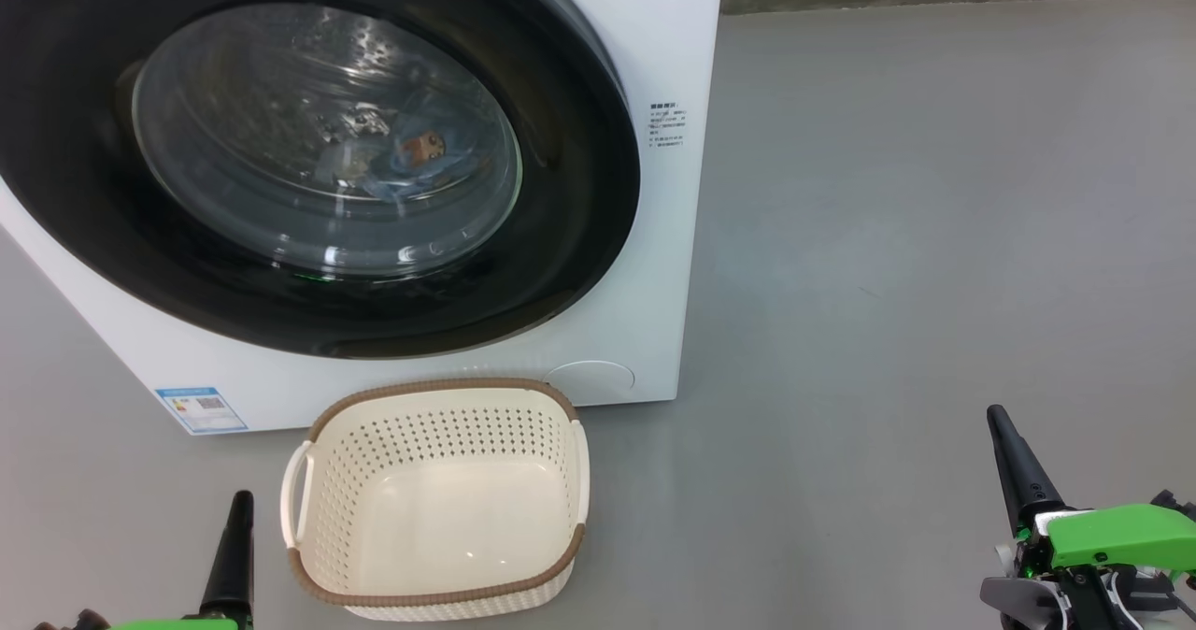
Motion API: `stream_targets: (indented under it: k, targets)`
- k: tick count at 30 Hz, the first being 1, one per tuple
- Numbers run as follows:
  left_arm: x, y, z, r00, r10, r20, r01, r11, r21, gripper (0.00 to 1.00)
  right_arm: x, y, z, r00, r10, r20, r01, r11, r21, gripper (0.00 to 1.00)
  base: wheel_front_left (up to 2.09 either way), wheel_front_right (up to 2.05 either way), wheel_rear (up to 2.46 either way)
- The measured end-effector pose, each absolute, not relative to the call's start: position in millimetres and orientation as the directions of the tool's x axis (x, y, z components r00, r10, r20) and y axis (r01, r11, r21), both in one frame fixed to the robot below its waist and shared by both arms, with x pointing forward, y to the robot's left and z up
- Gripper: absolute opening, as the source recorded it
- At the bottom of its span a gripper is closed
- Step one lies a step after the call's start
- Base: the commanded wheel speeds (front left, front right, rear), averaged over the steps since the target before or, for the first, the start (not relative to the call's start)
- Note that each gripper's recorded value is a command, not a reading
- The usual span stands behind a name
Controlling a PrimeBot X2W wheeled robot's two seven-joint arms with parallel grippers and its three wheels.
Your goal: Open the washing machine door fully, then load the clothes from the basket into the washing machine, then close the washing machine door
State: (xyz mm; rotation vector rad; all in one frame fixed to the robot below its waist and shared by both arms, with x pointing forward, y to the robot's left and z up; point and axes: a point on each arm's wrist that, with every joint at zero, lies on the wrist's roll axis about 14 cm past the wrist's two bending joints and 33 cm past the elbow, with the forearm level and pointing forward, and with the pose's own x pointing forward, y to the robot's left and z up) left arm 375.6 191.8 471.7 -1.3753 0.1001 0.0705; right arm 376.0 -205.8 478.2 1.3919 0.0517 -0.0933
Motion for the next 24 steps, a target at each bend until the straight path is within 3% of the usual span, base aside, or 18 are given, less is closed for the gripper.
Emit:
stream_targets:
  k: [16,24]
  targets:
    - [377.4,189.6,484.2,0.997,-0.024,-0.069,-0.068,0.014,-0.998,0.00,376.5,-205.7,483.8,0.997,-0.027,-0.071,0.071,0.007,0.997,0.00,0.00,0.00,0.00]
    - [377.4,189.3,484.7,0.998,-0.022,-0.066,-0.066,0.002,-0.998,0.00,376.5,-205.8,483.8,0.997,-0.025,-0.071,0.071,-0.007,0.997,0.00,0.00,0.00,0.00]
